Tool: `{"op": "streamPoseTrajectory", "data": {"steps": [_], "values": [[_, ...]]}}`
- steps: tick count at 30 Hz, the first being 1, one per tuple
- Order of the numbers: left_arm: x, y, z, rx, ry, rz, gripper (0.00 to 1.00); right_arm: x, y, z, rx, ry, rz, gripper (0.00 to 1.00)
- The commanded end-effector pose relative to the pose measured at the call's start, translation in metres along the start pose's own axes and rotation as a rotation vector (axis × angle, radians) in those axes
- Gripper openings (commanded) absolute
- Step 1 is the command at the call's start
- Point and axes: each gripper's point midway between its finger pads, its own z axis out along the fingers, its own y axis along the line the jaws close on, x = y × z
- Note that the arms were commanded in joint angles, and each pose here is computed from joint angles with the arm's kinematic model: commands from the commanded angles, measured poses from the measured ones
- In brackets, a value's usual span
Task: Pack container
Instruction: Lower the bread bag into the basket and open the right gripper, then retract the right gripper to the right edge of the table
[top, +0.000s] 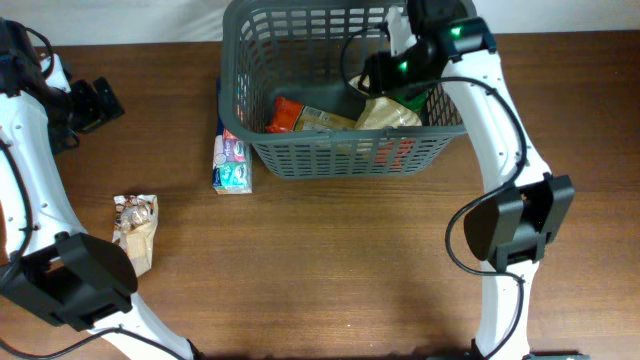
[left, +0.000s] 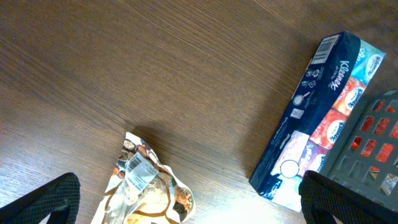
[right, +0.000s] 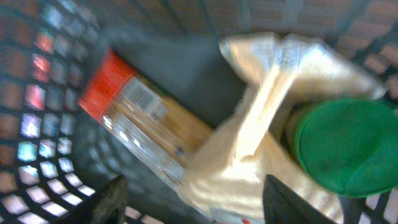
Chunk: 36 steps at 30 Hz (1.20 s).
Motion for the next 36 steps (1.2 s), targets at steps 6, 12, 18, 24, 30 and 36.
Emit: {"op": "streamPoseTrajectory", "data": {"steps": [6,12,18,24,30,36], "values": [[-0.001,0.003,0.004,-0.011,0.006,0.014,0.99,-0.057,0.001,-0.139,0.072,-0.3,-0.015,0.99],[-0.001,0.003,0.004,-0.011,0.006,0.014,0.99,-0.047,-0.061,-0.224,0.249,-0.425,0.148,0.99],[-0.001,0.003,0.004,-0.011,0.006,0.014,0.99,-0.011,-0.129,-0.267,0.343,-0.442,0.437,0.99],[-0.001,0.003,0.004,-0.011,0.006,0.014,0.99,0.005,-0.182,-0.295,0.377,-0.493,0.62,0.99],[-0.001,0.003,0.004,-0.011,0.006,0.014,0.99,0.031,-0.235,-0.316,0.51,-0.511,0.776,0.99],[-0.001,0.003,0.004,-0.011,0.006,0.014,0.99,0.061,-0.275,-0.3,0.583,-0.399,0.91,0.99]]}}
